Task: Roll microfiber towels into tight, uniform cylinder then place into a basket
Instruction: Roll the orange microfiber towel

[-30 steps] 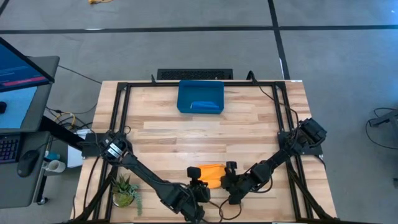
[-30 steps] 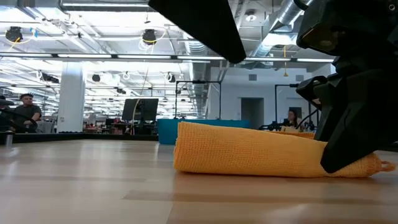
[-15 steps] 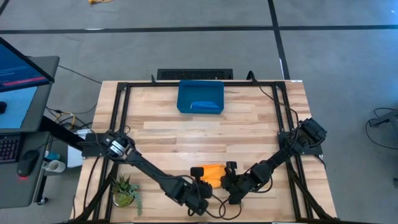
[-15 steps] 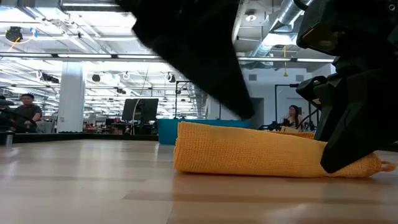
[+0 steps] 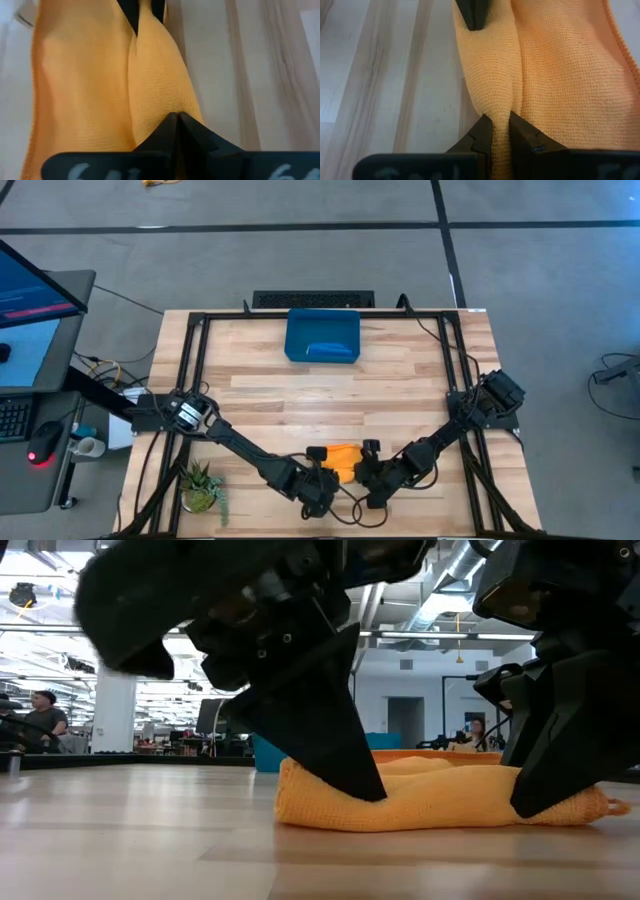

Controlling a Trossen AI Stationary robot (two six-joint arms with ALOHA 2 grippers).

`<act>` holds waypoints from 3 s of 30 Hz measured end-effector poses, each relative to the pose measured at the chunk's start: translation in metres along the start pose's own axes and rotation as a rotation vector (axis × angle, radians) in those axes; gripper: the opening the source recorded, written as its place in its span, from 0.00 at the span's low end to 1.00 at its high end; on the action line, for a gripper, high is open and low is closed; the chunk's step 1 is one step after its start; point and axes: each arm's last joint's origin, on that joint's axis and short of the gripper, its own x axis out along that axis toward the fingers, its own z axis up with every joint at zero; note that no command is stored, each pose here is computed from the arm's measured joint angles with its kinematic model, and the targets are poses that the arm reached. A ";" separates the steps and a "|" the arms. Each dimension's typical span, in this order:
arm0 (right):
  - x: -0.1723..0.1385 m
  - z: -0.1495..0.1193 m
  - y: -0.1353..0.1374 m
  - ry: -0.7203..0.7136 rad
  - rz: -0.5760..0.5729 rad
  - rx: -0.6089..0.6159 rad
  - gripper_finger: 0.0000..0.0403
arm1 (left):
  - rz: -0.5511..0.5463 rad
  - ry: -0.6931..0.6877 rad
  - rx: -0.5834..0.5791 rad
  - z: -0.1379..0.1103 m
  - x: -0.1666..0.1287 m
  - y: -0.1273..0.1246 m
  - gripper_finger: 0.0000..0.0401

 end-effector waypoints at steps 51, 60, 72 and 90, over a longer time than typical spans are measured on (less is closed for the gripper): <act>0.001 0.001 0.000 0.013 0.044 0.008 0.15 | 0.153 0.106 0.044 -0.011 0.001 0.016 0.34; -0.001 0.011 -0.011 0.088 0.231 0.091 0.15 | -0.082 0.132 -0.023 -0.003 0.005 0.018 0.11; 0.001 0.024 -0.021 0.292 0.675 0.360 0.15 | -0.547 0.213 -0.267 0.012 0.002 0.008 0.08; 0.024 0.026 -0.034 0.385 0.720 0.634 0.14 | -0.626 0.275 -0.339 0.013 0.003 0.012 0.16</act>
